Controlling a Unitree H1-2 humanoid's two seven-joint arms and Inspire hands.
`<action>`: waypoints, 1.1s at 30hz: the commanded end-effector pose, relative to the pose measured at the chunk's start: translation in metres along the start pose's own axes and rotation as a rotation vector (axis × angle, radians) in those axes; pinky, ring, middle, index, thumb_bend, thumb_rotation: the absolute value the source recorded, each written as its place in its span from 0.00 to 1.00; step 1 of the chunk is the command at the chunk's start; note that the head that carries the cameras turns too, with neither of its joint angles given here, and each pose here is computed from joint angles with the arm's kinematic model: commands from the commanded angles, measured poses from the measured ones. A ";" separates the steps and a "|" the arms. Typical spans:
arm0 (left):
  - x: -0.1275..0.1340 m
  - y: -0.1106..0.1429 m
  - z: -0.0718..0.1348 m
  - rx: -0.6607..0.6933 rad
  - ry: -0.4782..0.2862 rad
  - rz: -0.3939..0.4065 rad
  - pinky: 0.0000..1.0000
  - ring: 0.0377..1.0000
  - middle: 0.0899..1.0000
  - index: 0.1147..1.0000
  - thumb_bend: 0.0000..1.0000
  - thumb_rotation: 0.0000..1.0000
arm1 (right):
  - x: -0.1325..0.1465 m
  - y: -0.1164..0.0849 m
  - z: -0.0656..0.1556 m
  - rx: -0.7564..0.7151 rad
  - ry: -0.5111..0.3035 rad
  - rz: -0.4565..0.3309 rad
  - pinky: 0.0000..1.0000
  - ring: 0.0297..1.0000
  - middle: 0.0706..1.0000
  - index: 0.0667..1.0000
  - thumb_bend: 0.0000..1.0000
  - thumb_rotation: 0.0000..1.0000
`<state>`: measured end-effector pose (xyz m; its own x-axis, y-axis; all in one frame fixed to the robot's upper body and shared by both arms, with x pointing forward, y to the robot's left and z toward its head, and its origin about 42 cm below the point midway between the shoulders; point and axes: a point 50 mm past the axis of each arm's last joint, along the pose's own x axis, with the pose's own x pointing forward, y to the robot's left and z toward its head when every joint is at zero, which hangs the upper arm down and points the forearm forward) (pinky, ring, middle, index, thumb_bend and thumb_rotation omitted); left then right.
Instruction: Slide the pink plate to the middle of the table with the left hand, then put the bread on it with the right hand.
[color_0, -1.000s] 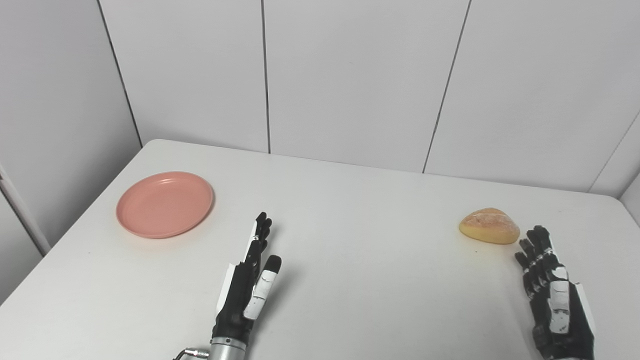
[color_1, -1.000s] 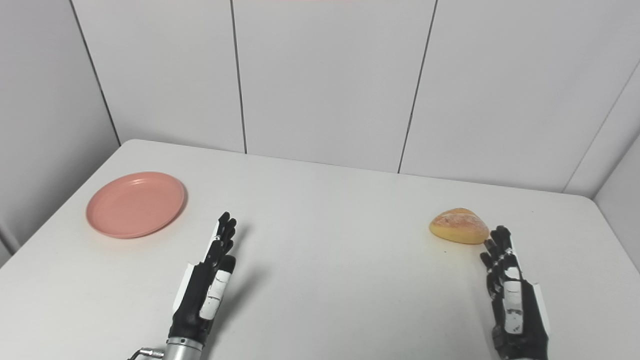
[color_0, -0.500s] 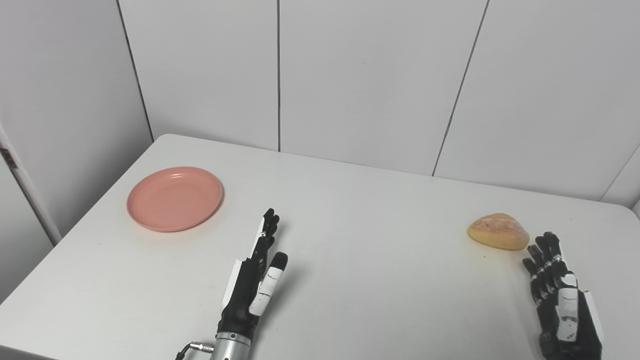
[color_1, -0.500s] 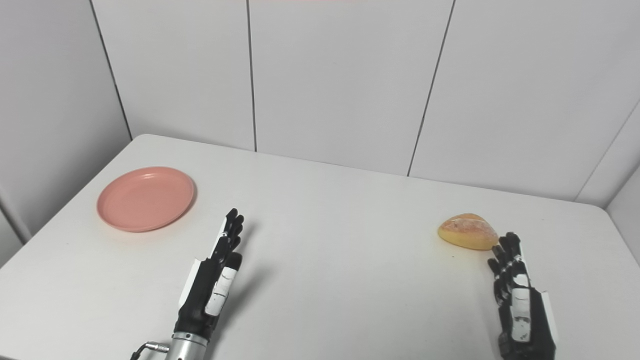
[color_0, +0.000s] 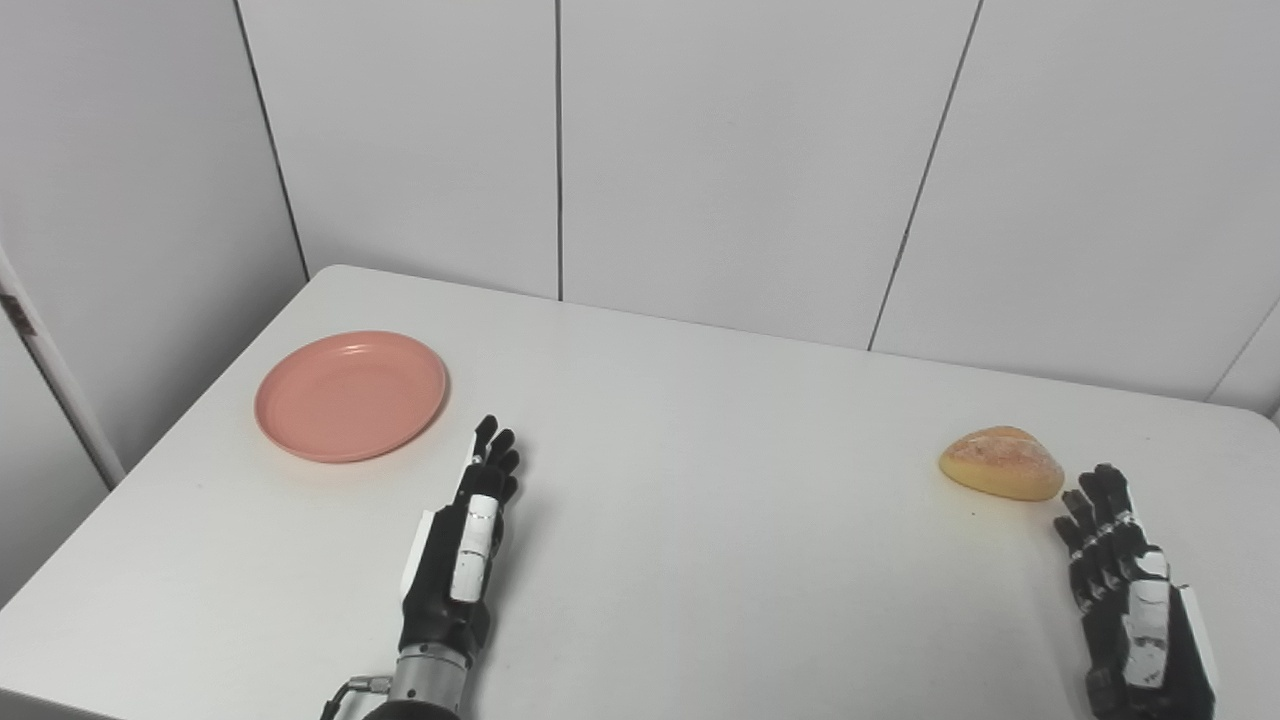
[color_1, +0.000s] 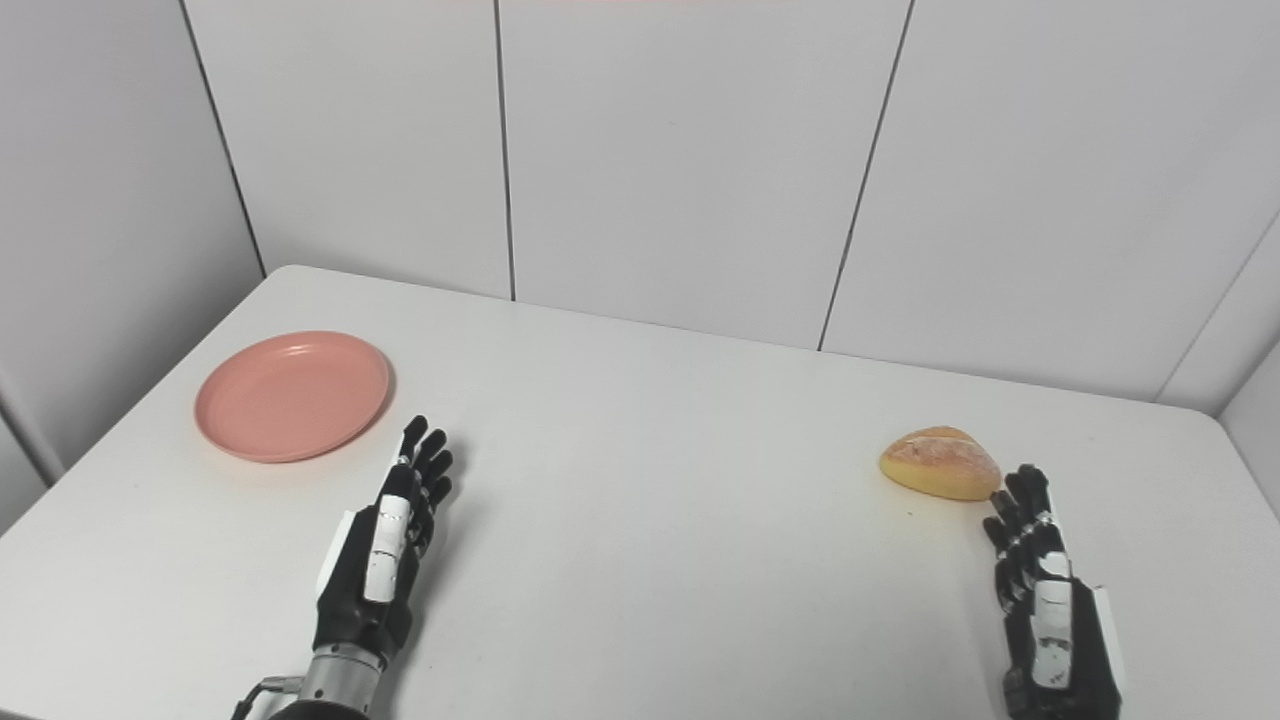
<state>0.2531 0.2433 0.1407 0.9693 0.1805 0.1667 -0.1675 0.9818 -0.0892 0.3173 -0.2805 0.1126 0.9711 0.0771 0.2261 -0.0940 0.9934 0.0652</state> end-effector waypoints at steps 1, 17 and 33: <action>0.008 0.017 0.016 0.023 -0.044 -0.018 1.00 0.97 0.99 1.00 0.89 0.98 | -0.037 -0.006 -0.033 0.018 0.121 -0.039 1.00 0.98 0.98 0.97 0.85 1.00; 0.078 0.086 0.067 0.064 -0.205 -0.079 1.00 0.96 0.96 1.00 0.96 0.93 | -0.035 -0.004 -0.035 0.015 0.130 -0.042 1.00 0.98 0.98 0.96 0.85 1.00; 0.138 0.162 0.117 0.219 -0.332 -0.014 0.97 0.92 0.97 0.97 1.00 0.89 | -0.034 0.000 -0.036 0.037 0.136 -0.043 1.00 0.98 0.97 0.95 0.84 1.00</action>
<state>0.3289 0.4251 0.2326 0.9147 0.1718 0.3657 -0.2142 0.9736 0.0784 0.3148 -0.2842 0.1086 0.9753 0.0663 0.2106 -0.0796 0.9953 0.0551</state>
